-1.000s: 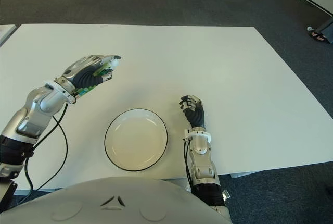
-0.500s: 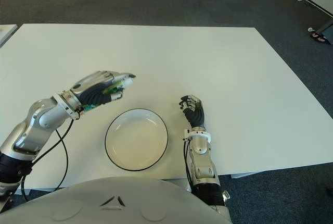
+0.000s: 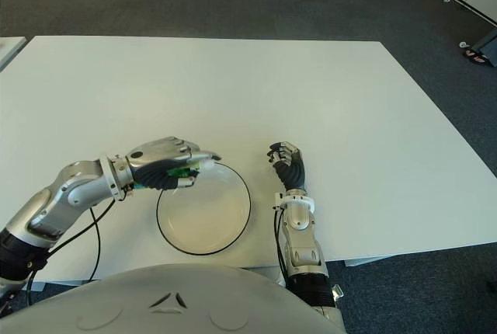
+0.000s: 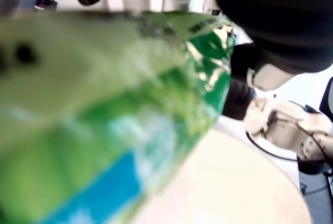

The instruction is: Put the toothpaste on the table into the plate.

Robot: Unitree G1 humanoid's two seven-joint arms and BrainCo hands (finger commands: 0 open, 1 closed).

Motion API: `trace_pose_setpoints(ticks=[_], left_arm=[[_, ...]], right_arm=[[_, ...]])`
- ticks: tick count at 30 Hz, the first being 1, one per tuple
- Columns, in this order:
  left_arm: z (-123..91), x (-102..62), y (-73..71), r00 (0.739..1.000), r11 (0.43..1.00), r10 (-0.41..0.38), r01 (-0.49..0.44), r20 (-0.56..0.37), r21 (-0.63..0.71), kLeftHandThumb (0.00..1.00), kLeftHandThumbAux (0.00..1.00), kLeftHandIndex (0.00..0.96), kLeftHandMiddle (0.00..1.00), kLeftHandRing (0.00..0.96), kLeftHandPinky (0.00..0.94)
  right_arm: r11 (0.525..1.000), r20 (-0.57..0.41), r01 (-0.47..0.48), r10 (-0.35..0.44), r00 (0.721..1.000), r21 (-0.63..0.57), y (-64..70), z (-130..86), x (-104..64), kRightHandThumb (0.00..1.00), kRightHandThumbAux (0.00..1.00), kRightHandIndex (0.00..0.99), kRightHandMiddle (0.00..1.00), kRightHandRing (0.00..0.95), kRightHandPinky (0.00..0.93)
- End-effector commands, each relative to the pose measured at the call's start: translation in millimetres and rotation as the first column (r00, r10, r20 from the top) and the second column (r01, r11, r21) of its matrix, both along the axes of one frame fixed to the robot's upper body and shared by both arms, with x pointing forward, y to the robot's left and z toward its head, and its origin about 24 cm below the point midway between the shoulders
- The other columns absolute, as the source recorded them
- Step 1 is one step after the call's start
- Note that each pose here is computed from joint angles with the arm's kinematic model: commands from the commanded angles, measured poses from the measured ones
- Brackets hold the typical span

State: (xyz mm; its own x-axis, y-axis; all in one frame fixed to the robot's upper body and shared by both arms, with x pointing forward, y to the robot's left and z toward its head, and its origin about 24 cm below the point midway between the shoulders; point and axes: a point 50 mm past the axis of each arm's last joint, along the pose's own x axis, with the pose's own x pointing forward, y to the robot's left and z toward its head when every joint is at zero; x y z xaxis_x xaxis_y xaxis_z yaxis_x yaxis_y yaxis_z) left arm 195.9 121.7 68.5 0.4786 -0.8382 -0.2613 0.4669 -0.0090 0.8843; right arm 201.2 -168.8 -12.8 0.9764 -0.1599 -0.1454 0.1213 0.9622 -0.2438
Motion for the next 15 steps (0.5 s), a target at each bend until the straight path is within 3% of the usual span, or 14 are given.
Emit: trace_pose_setpoints(ticks=[1, 8, 15], left_arm=[[-15.5, -2.7, -5.0, 0.997, 0.996, -0.070, 0.068, 0.034, 0.062, 0.713, 0.707, 0.442, 0.872, 0.876, 0.882], [-34.8, -13.6, -7.5, 0.987, 0.990, -0.121, 0.112, 0.102, 0.090, 0.714, 0.707, 0.441, 0.882, 0.875, 0.881], [-39.5, -13.7, -10.2, 0.967, 0.982, -0.174, 0.157, 0.186, 0.103, 0.715, 0.707, 0.441, 0.884, 0.879, 0.880]], right_arm=[[1.000, -0.009, -0.006, 0.006, 1.000, -0.001, 1.7, -1.0, 1.2, 0.707, 0.731, 0.429, 0.541, 0.542, 0.552], [1.000, -0.010, -0.006, 0.006, 1.000, -0.009, 0.6, -1.1, 0.8, 0.707, 0.731, 0.429, 0.538, 0.534, 0.533], [1.000, -0.018, -0.001, 0.001, 1.000, -0.004, 0.3, -1.7, 0.8, 0.707, 0.731, 0.428, 0.536, 0.532, 0.534]])
